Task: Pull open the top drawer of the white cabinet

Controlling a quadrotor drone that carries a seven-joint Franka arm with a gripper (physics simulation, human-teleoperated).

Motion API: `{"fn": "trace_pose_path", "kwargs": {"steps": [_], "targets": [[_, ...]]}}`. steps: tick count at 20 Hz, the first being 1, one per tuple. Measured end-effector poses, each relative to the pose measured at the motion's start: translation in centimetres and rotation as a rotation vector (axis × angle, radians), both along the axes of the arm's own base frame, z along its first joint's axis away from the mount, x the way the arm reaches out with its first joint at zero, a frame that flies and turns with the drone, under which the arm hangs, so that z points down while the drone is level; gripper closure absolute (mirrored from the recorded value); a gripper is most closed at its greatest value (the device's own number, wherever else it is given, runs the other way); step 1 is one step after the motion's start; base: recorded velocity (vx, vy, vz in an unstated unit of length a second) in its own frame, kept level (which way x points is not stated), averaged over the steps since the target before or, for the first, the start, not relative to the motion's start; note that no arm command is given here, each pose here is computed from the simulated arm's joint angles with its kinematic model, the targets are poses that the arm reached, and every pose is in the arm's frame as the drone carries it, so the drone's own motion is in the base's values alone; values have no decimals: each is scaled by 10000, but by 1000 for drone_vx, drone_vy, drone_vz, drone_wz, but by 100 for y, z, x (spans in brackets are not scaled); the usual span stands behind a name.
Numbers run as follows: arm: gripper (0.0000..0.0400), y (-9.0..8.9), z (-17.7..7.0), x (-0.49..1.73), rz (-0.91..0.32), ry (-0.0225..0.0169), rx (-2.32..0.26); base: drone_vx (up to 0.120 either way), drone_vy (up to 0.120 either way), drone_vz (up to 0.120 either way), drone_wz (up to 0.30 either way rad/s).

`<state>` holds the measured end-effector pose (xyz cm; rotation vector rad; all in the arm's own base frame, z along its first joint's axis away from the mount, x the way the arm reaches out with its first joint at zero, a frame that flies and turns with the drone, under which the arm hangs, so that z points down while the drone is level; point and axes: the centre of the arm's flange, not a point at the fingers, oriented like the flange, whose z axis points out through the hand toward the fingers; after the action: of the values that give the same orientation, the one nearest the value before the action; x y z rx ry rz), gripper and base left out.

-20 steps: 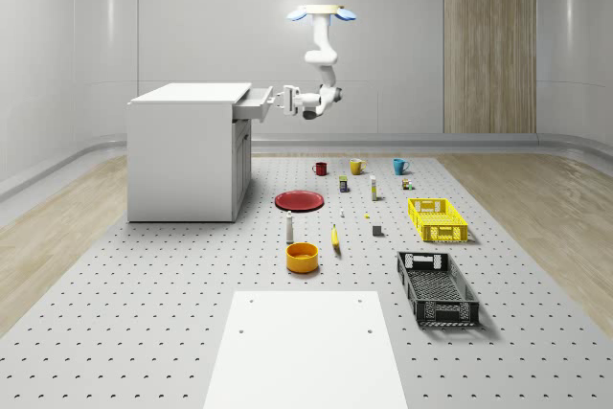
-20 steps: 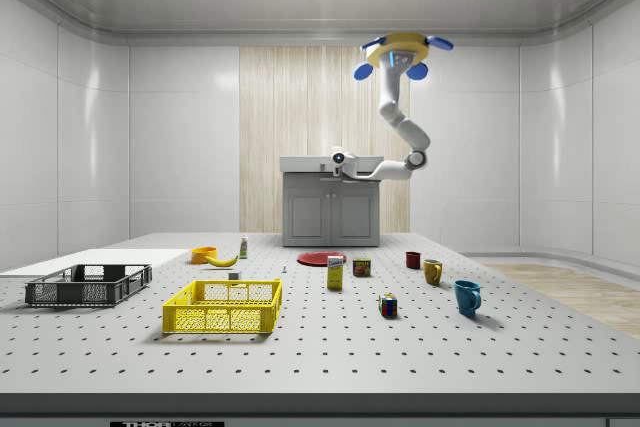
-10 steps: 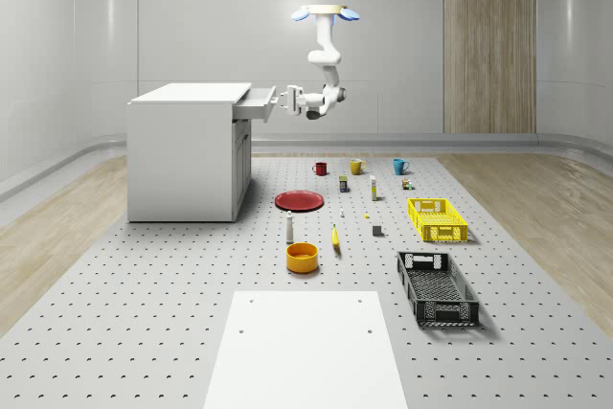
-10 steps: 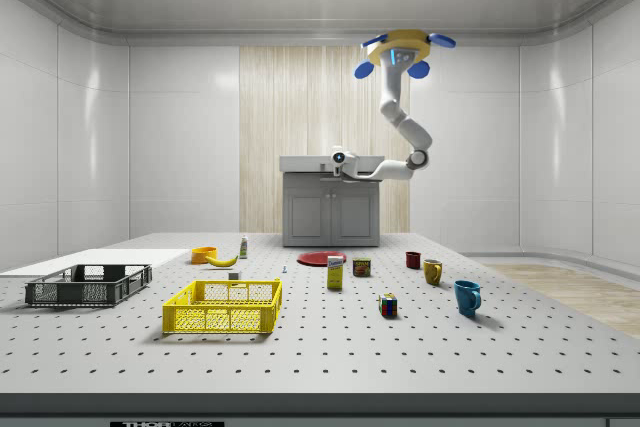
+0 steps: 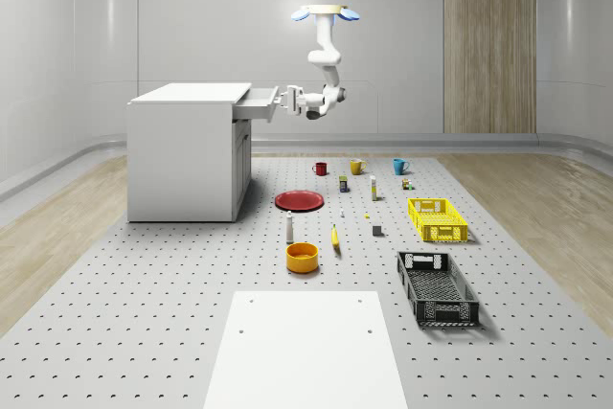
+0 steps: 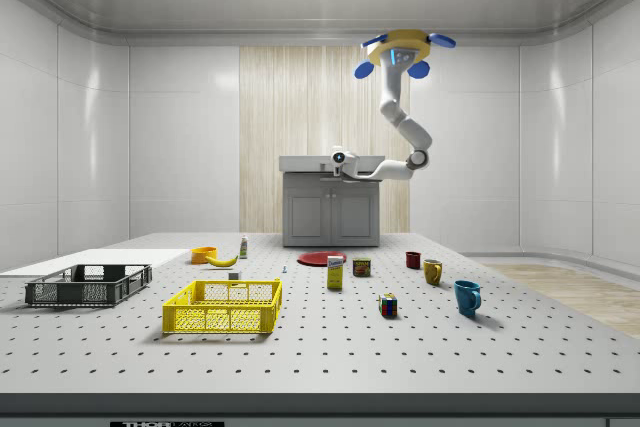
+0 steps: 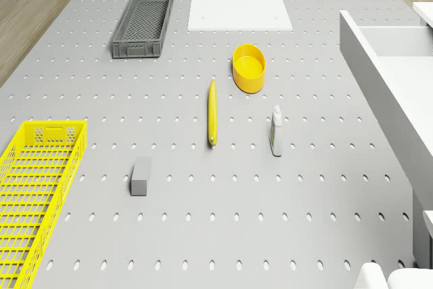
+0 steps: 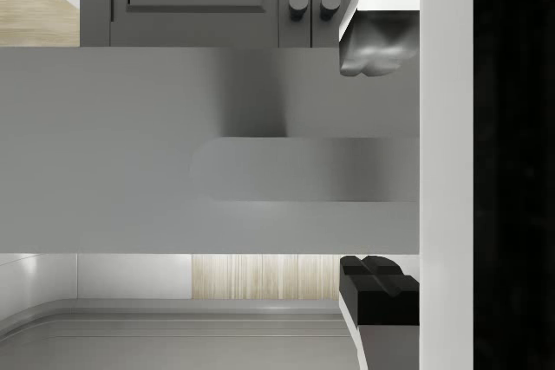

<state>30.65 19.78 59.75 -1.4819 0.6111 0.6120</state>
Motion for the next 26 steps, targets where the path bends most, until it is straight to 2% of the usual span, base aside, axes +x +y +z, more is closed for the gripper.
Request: {"fn": "trace_pose_path", "kwargs": {"steps": [19, 20, 21, 24, 26], "targets": [[95, 0, 0, 0, 0, 0, 0, 0, 0, 0, 0], [95, -2, 11, -4, -3, 117, -14, 0, 0, 0, 0], [95, -2, 13, -5, -3, 156, -18, 0, 0, 0, 0], [94, -1, 7, -2, -1, 43, -13, 0, 0, 0, 0], [94, -1, 4, -2, 0, -18, -9, 0, 0, 0, 0]]}}
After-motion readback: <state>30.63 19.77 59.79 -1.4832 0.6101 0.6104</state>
